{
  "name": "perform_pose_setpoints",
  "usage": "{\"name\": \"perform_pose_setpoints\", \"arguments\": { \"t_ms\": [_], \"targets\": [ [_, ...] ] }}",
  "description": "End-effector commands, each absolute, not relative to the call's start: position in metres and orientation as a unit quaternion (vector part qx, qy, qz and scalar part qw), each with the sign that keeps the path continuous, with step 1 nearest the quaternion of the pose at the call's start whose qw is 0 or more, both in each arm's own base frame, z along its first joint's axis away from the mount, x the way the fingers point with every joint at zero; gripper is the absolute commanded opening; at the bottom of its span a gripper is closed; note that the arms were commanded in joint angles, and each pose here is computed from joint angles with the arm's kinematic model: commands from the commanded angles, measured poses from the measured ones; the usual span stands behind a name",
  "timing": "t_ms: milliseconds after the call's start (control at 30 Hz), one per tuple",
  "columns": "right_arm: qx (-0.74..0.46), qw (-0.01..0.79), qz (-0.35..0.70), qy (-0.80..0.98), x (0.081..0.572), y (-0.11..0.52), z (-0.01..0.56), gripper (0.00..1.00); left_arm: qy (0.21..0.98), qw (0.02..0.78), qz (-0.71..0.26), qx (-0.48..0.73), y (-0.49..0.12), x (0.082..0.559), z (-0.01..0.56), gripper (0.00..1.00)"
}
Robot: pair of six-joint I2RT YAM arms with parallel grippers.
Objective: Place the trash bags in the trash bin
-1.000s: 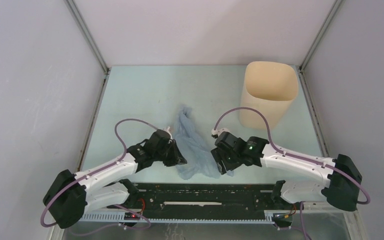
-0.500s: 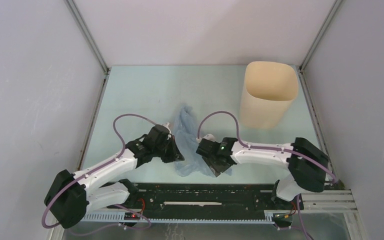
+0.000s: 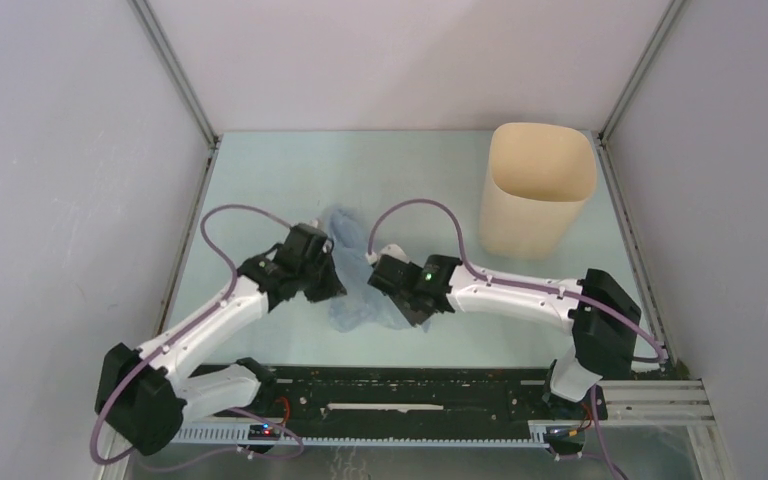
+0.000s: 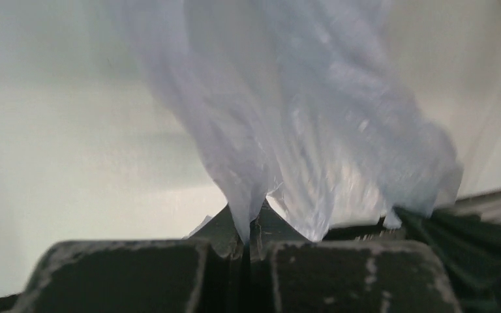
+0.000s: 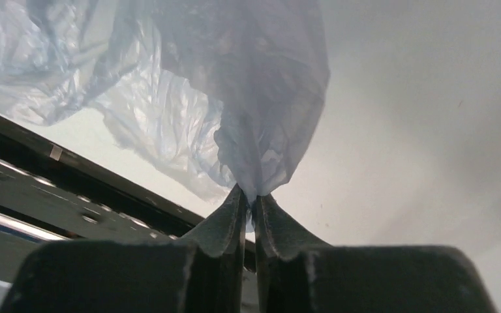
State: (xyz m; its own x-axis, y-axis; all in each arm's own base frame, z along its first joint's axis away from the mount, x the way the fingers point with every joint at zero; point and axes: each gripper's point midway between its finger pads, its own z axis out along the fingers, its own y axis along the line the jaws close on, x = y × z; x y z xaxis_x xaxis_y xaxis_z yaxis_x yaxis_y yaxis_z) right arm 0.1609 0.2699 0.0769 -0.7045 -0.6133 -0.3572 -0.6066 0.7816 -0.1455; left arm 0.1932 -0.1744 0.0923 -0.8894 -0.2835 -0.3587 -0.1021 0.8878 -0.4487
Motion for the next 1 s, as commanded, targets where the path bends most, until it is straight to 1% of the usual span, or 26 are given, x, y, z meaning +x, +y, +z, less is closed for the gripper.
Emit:
{"name": "perform_pose_setpoints", "arguments": {
  "t_ms": [0, 33, 100, 133, 167, 233, 333, 367, 400, 433, 500, 533, 633, 667, 733, 767, 833, 900, 967],
  "targets": [
    [-0.301, 0.221, 0.016, 0.928, 0.202, 0.286, 0.107, 0.08, 0.939, 0.285, -0.131, -0.142, -0.145, 0.255, 0.138, 0.0],
    [-0.286, 0.218, 0.033, 0.933, 0.214, 0.288, 0.115, 0.04, 0.939, 0.285, -0.115, -0.158, -0.137, 0.269, 0.146, 0.0],
    [-0.254, 0.219, 0.07, 0.939, 0.237, 0.291, 0.138, 0.03, 0.938, 0.285, -0.088, -0.18, -0.125, 0.296, 0.169, 0.0],
    [-0.241, 0.228, 0.089, 0.939, 0.249, 0.293, 0.157, 0.01, 0.938, 0.285, -0.069, -0.184, -0.118, 0.304, 0.188, 0.0],
    [-0.232, 0.246, 0.098, 0.936, 0.259, 0.294, 0.18, 0.0, 0.934, 0.304, -0.062, -0.179, -0.116, 0.316, 0.216, 0.0],
    [-0.227, 0.294, 0.116, 0.921, 0.27, 0.296, 0.232, 0.0, 0.912, 0.369, -0.075, -0.165, -0.12, 0.329, 0.283, 0.0],
    [-0.233, 0.364, 0.163, 0.887, 0.259, 0.303, 0.308, 0.0, 0.846, 0.494, -0.143, -0.136, -0.138, 0.317, 0.384, 0.0],
    [-0.235, 0.38, 0.177, 0.877, 0.252, 0.303, 0.32, 0.01, 0.828, 0.521, -0.166, -0.124, -0.143, 0.307, 0.401, 0.0],
    [-0.238, 0.387, 0.19, 0.871, 0.245, 0.303, 0.322, 0.04, 0.819, 0.529, -0.187, -0.121, -0.147, 0.301, 0.401, 0.0],
    [-0.242, 0.386, 0.204, 0.867, 0.237, 0.303, 0.316, 0.07, 0.818, 0.523, -0.204, -0.127, -0.148, 0.292, 0.39, 0.0],
    [-0.254, 0.353, 0.241, 0.868, 0.217, 0.304, 0.28, 0.08, 0.846, 0.476, -0.194, -0.142, -0.142, 0.276, 0.331, 0.0],
    [-0.251, 0.335, 0.246, 0.874, 0.209, 0.302, 0.258, 0.09, 0.868, 0.442, -0.178, -0.138, -0.139, 0.266, 0.29, 0.0],
    [-0.242, 0.266, 0.214, 0.908, 0.177, 0.289, 0.188, 0.1, 0.93, 0.324, -0.124, -0.124, -0.124, 0.224, 0.152, 0.0],
    [-0.244, 0.251, 0.202, 0.915, 0.167, 0.286, 0.169, 0.1, 0.944, 0.284, -0.11, -0.127, -0.116, 0.207, 0.116, 0.0],
    [-0.244, 0.239, 0.176, 0.923, 0.154, 0.28, 0.141, 0.11, 0.958, 0.225, -0.11, -0.136, -0.111, 0.178, 0.068, 0.0],
    [-0.243, 0.233, 0.171, 0.926, 0.149, 0.278, 0.13, 0.11, 0.956, 0.22, -0.143, -0.134, -0.123, 0.177, 0.066, 0.0],
    [-0.231, 0.22, 0.157, 0.935, 0.148, 0.272, 0.106, 0.2, 0.948, 0.191, -0.209, -0.142, -0.146, 0.175, 0.06, 0.0],
    [-0.21, 0.203, 0.138, 0.946, 0.152, 0.264, 0.087, 0.3, 0.943, 0.185, -0.232, -0.15, -0.158, 0.186, 0.07, 0.0],
    [-0.198, 0.186, 0.122, 0.955, 0.153, 0.257, 0.076, 0.39, 0.947, 0.187, -0.219, -0.143, -0.16, 0.198, 0.079, 0.0]
  ]
}}
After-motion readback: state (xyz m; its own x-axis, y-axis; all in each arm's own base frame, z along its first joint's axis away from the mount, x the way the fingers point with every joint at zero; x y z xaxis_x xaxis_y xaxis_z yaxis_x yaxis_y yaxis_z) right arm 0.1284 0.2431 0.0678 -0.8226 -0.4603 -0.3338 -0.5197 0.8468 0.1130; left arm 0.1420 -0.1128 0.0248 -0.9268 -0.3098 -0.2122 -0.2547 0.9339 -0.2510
